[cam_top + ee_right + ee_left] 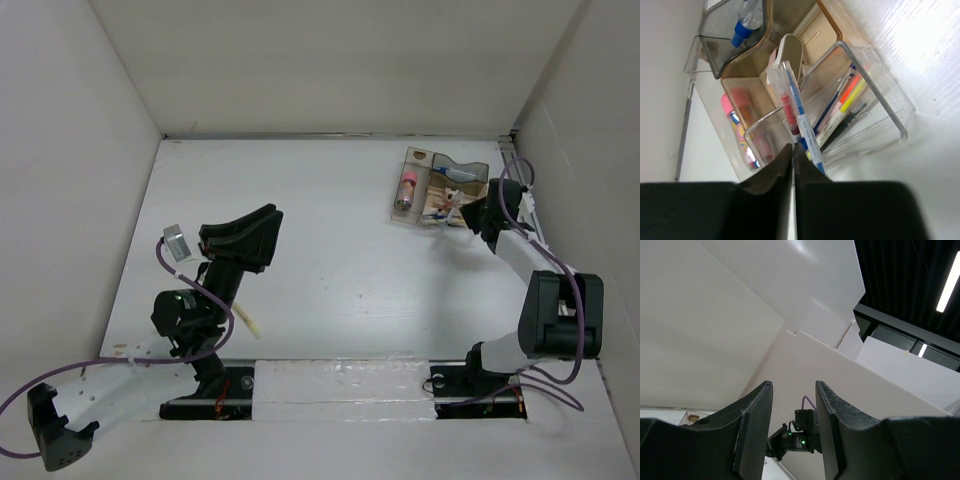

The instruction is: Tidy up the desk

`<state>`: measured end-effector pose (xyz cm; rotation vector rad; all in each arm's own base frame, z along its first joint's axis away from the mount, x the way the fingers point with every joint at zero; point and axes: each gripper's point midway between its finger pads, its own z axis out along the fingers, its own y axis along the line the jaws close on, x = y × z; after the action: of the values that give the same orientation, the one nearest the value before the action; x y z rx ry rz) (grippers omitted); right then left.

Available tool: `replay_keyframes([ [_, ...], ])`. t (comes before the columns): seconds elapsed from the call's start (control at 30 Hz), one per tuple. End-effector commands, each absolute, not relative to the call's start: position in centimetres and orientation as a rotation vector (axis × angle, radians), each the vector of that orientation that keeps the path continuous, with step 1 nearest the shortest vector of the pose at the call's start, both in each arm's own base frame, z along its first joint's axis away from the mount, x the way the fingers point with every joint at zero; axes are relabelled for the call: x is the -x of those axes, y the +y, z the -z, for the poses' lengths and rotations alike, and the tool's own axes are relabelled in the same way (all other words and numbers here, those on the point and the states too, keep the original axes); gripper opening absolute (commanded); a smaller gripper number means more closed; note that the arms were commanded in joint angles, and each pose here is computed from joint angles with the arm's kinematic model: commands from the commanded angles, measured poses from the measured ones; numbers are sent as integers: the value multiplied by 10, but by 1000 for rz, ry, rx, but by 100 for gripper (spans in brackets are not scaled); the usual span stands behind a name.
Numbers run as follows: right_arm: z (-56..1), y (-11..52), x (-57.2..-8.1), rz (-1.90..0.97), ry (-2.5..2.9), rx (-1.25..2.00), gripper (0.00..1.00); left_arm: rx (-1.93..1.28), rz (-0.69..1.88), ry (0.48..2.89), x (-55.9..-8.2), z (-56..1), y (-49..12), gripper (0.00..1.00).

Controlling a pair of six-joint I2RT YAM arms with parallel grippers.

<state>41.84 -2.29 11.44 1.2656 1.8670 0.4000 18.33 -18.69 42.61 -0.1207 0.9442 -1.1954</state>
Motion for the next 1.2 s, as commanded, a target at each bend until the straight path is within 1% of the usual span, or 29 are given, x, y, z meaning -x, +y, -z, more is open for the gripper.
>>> replay_keyframes([
  [0.0, -146, -28, -420, -443, 1729, -1243, 14, 130, 1239, 839, -169, -457, -175, 36],
  [0.03, -146, -28, -419, -445, 1727, -1235, 25, 133, 1232, 848, -171, -456, -175, 36],
  [0.07, -143, -26, -420, -439, 1752, -1214, 39, 140, 1236, 846, -170, -457, -173, 35],
  [0.17, -124, -14, -427, -467, 1864, -1196, 42, 137, 1247, 830, -168, -457, -173, 36],
  [0.3, -108, 1, -430, -557, 1920, -1196, 42, 136, 1235, 850, -170, -457, -174, 35],
  [0.47, -99, 5, -434, -580, 1948, -1210, 41, 140, 1229, 839, -170, -458, -172, 36],
  [0.5, -97, 7, -435, -589, 1953, -1214, 41, 139, 1225, 847, -171, -456, -173, 36],
  [0.53, -92, 7, -436, -590, 1960, -1222, 37, 141, 1233, 843, -171, -456, -173, 36],
  [0.57, -92, 9, -438, -606, 1954, -1225, 20, 141, 1237, 835, -169, -458, -172, 36],
  [0.67, -93, 2, -436, -612, 1907, -1254, 0, 137, 1227, 841, -170, -458, -172, 36],
  [0.73, -102, 3, -432, -666, 1864, -1275, 0, 143, 1228, 841, -170, -457, -171, 36],
  [0.87, -151, -1, -411, -796, 1687, -1301, 0, 135, 1234, 840, -171, -458, -174, 36],
  [1.0, -176, -6, -393, -921, 1559, -1360, 0, 130, 1250, 834, -168, -458, -174, 36],
  [1.17, -160, -9, -383, -1025, 1495, -1492, 0, 147, 1250, 819, -165, -460, -167, 36],
])
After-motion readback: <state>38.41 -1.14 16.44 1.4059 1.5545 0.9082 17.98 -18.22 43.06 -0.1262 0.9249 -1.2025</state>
